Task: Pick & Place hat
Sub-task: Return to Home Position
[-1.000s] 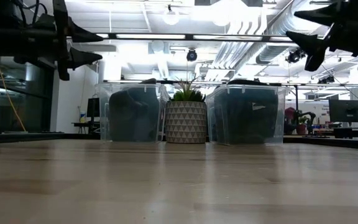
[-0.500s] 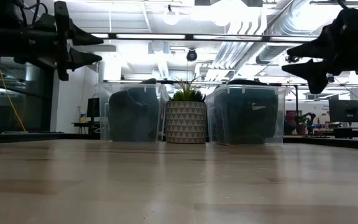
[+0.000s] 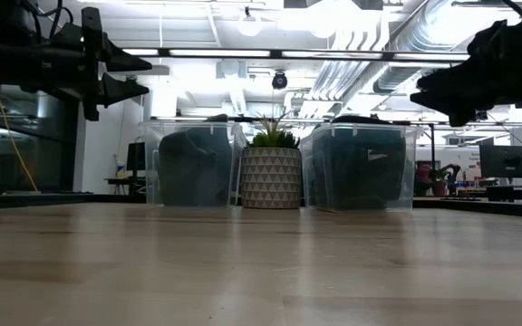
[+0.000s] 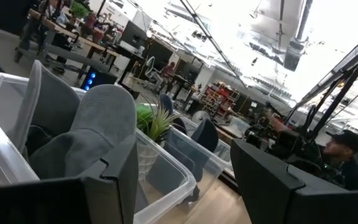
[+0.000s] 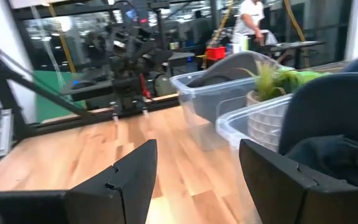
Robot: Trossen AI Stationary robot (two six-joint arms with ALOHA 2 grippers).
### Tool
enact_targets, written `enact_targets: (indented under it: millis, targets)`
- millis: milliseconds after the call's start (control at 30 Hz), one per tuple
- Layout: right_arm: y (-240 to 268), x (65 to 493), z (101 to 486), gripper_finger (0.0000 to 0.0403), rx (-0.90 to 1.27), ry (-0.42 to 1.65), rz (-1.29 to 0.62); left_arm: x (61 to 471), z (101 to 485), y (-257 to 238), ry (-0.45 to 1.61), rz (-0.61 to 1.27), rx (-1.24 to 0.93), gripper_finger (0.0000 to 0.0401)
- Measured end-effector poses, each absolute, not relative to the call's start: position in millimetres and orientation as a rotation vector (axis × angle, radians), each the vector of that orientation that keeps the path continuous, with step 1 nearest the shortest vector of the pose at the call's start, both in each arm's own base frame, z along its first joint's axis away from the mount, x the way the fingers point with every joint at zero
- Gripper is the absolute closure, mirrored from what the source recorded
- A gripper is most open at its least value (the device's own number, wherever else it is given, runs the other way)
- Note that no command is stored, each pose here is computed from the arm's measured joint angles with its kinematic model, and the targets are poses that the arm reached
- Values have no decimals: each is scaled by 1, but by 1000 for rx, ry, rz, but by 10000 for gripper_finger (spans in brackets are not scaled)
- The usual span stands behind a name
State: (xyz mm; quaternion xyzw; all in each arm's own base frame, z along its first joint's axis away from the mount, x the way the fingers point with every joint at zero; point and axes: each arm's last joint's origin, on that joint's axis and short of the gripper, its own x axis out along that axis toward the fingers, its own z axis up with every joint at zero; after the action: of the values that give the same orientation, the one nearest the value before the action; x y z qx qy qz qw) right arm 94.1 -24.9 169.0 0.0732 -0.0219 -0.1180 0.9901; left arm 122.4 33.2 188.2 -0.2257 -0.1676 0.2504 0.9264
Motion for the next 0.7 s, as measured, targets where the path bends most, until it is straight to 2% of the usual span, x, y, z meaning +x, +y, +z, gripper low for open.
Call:
enact_targets:
  millis: [200,700]
  targets:
    - [-26,94,169,181,144,-47,-291,122,188,33,-344,514,-463,201]
    - [-25,94,168,181,174,-44,-238,123,187,33,-336,515,-462,201]
